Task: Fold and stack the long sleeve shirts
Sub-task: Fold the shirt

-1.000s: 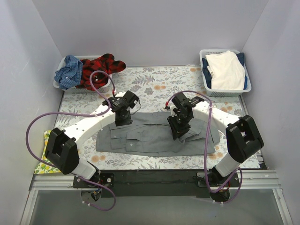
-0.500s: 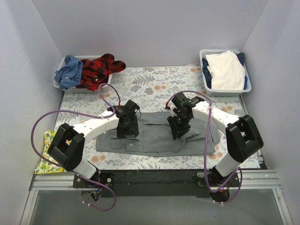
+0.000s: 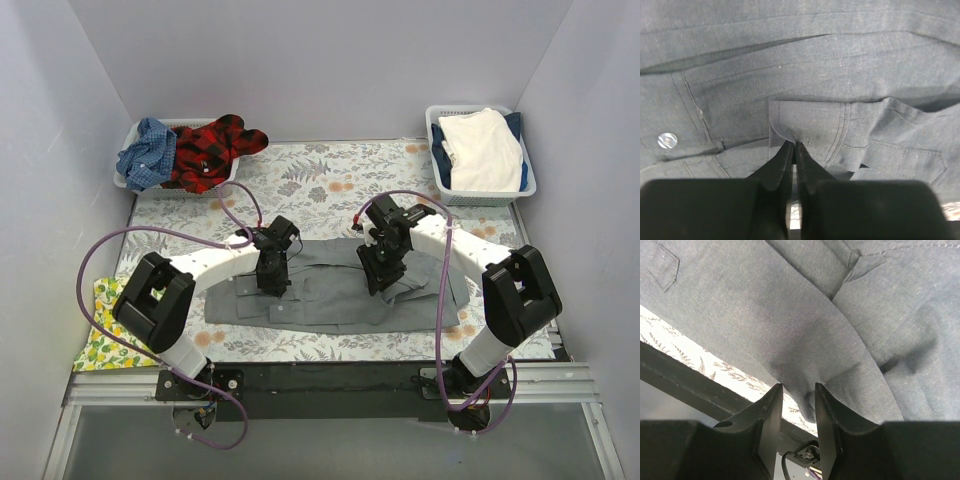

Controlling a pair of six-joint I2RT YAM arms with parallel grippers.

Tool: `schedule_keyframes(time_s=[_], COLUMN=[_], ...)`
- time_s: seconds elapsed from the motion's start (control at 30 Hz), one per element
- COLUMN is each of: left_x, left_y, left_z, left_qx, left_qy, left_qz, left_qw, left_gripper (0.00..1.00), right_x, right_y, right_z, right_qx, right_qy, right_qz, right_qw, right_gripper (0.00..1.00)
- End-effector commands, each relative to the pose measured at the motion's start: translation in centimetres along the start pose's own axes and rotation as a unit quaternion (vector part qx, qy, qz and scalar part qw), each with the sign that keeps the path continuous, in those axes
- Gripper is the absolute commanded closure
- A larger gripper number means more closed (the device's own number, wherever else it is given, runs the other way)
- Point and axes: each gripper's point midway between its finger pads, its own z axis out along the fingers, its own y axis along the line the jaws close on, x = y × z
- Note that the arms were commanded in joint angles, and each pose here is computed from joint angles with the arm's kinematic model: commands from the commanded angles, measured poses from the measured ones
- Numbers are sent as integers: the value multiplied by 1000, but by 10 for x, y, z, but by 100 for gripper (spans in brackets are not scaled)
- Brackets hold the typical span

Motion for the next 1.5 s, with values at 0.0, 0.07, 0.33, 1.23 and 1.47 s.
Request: schedule_keyframes(time_s=[0.0, 0.07, 0.33, 1.23, 1.47], left_x=[-17, -24, -76, -165, -161], left_y=[-5, -3, 16, 48, 63], left_z=[-14, -25, -92, -114, -119], left_qx=[6, -3, -55, -84, -115], left_qy=[-26, -38, -148, -242, -250], left_qz=[-1, -3, -21, -60, -70], left_qw=[1000, 999, 987, 965, 959], left_gripper=[100, 100, 100, 100, 100], right_x=[-13, -16, -38, -86, -92], right_y=[3, 1, -18, -91, -106], right_z=[-9, -10, -27, -50, -6], right_qx=[4, 11, 49, 111, 113], right_qy=[-19, -24, -83, -187, -143], right_qz=[1, 3, 41, 172, 182], right_qw=[1000, 1000, 995, 961, 966], right_gripper=[60, 60, 60, 62, 63])
